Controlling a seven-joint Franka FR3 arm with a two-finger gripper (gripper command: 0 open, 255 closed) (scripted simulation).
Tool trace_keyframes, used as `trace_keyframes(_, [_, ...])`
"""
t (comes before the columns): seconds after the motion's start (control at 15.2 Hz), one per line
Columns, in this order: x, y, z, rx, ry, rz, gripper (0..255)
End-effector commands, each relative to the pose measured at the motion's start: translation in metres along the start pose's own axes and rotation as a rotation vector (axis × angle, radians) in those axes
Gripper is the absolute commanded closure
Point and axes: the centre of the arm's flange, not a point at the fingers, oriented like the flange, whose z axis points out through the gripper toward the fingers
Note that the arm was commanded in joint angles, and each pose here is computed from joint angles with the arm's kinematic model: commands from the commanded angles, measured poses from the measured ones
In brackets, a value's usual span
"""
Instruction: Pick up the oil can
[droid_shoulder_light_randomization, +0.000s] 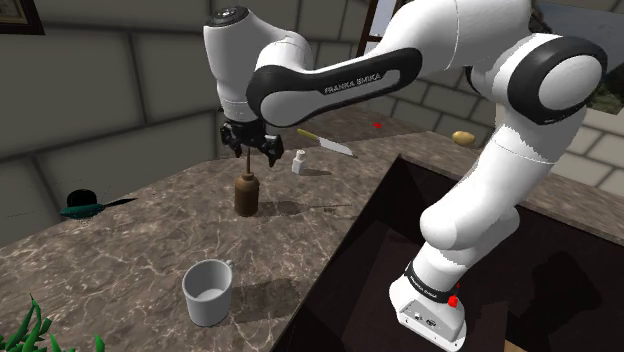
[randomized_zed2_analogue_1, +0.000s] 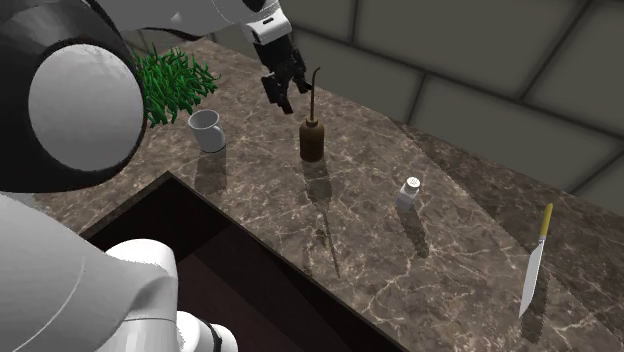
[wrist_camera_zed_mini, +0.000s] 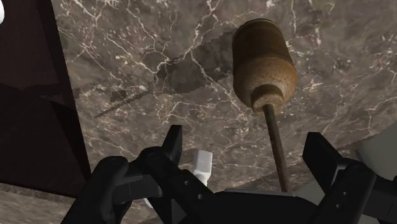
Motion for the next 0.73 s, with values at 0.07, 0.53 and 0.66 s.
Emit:
trace_keyframes(0.07, [0.0, -0.036, 0.01, -0.01, 0.035, 0.118, 0])
trace_keyframes(0.53, [-0.013, -0.037, 0.044, -0.01, 0.035, 0.118, 0])
trace_keyframes(0.66, [-0.015, -0.037, 0.047, -0.01, 0.035, 0.118, 0])
